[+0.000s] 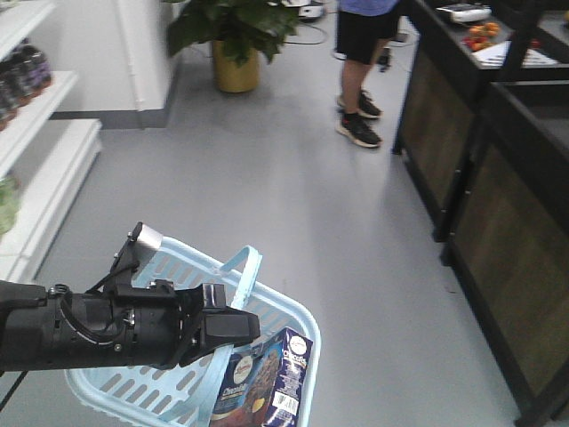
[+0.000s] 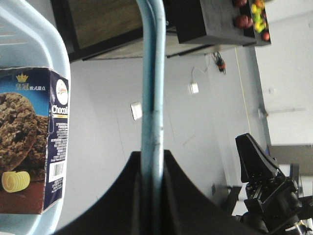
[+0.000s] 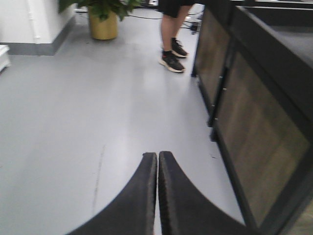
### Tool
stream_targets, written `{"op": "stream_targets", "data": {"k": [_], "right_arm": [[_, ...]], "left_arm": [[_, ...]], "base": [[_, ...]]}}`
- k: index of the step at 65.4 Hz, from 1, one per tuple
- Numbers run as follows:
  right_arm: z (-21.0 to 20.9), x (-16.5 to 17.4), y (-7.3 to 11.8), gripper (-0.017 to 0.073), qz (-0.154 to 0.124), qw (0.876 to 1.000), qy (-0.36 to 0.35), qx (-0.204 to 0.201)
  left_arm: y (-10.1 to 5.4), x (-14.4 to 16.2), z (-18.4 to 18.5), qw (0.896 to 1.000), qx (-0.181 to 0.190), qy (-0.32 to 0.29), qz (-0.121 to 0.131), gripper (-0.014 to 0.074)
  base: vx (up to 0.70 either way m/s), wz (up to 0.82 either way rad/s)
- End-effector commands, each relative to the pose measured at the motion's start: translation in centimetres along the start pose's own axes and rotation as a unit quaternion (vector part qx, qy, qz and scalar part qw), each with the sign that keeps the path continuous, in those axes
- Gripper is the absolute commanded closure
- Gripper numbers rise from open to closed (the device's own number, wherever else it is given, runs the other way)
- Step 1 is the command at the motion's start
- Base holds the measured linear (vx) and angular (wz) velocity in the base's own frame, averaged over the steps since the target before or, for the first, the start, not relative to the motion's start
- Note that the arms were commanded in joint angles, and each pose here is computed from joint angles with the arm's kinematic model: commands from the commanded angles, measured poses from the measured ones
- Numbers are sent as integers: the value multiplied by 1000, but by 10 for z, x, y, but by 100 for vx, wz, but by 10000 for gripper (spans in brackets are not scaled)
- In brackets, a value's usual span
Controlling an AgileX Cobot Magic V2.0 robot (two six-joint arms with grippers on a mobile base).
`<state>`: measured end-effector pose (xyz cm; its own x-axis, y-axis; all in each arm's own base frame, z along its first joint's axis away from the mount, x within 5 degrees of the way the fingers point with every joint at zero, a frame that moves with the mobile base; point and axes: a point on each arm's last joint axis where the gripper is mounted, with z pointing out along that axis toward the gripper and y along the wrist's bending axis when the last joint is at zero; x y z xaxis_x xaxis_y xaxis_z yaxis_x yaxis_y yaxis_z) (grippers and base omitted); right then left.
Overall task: Left arm holds basket, right arm returns cookies
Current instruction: 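Hold the basket with the left gripper while driving toward the snack shelf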
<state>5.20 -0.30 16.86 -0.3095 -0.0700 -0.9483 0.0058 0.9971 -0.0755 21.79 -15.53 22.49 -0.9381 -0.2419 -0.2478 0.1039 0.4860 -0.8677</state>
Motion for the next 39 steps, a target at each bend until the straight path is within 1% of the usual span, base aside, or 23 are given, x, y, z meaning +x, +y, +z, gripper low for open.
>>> {"op": "stream_targets", "data": {"k": [1, 10, 18, 27, 39], "right_arm": [[-1, -8, 0, 563, -8, 999, -43, 0], [-1, -8, 0, 563, -8, 999, -42, 0], [-1, -8, 0, 563, -8, 999, -42, 0], [-1, -8, 0, 563, -8, 999, -42, 0], [-1, -8, 0, 563, -8, 999, -42, 0]], "left_arm": [[-23, -5, -7, 998, 62, -16, -5, 600], [-23, -5, -7, 998, 62, -16, -5, 600], [-23, -5, -7, 998, 62, -16, -5, 600], [-23, -5, -7, 998, 62, -16, -5, 600], [-23, -5, -7, 998, 62, -16, -5, 600]], "base": [[19, -54], [20, -45], [22, -25], [26, -6], [31, 7]]}}
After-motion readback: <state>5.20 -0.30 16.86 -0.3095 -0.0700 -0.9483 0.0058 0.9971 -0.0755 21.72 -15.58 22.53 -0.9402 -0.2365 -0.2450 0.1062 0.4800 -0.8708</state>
